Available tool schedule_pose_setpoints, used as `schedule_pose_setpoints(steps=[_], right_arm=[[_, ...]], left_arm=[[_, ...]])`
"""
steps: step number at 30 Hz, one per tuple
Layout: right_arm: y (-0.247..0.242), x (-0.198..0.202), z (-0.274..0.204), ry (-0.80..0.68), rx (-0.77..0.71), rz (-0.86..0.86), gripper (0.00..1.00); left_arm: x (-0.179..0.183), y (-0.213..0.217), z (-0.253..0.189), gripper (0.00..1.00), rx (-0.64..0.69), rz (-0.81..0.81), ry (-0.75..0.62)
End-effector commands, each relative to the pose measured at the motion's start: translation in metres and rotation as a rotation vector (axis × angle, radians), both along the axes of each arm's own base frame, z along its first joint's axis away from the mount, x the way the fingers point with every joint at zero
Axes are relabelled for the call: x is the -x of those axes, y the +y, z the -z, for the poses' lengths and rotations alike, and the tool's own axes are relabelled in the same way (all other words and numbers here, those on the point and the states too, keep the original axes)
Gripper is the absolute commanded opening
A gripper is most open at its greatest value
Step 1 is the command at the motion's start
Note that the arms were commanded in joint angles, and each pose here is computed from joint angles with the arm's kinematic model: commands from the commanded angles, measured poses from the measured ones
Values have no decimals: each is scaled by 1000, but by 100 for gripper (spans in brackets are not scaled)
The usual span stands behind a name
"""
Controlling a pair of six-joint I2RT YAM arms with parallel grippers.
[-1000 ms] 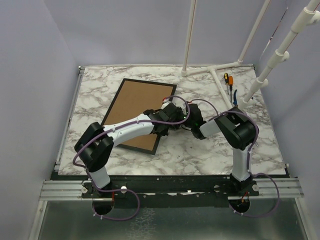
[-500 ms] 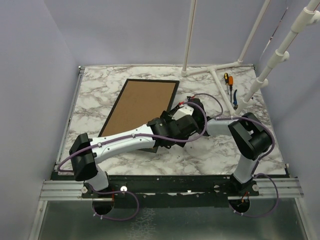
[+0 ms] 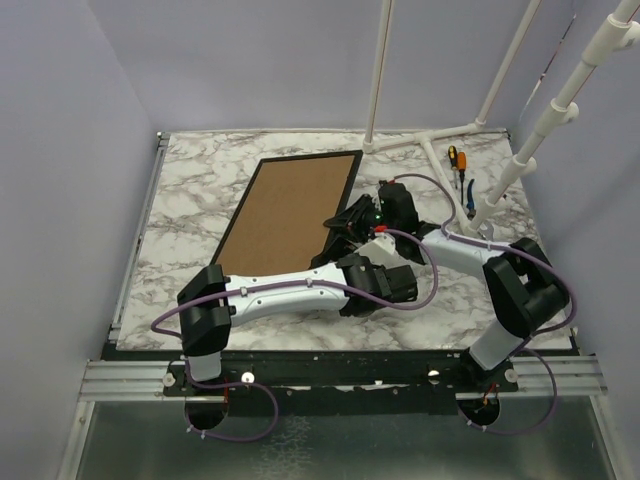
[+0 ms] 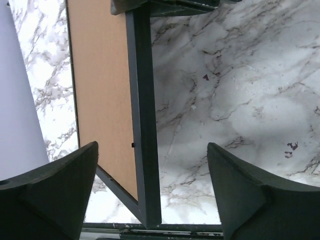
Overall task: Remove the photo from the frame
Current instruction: Turn over the photo frame at the center of the board.
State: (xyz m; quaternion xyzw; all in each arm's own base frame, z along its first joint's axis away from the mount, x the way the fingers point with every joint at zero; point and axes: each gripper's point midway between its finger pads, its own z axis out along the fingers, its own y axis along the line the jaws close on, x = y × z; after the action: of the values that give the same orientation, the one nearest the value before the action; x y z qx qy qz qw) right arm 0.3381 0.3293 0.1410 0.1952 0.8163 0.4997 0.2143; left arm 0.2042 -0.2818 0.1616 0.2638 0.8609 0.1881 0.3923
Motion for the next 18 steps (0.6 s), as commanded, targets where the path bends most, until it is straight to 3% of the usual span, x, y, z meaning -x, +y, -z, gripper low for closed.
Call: schedule_pose_setpoints(steps=[1,18], right_arm=[[1,-8,-47,-95,-25,17,20],[-11,-8,-89,-176,26,42,21]], left_arm=[[-3,14,-31,78,-14,-37,-113],[-2,28,-41,44,-82,-54,-173]])
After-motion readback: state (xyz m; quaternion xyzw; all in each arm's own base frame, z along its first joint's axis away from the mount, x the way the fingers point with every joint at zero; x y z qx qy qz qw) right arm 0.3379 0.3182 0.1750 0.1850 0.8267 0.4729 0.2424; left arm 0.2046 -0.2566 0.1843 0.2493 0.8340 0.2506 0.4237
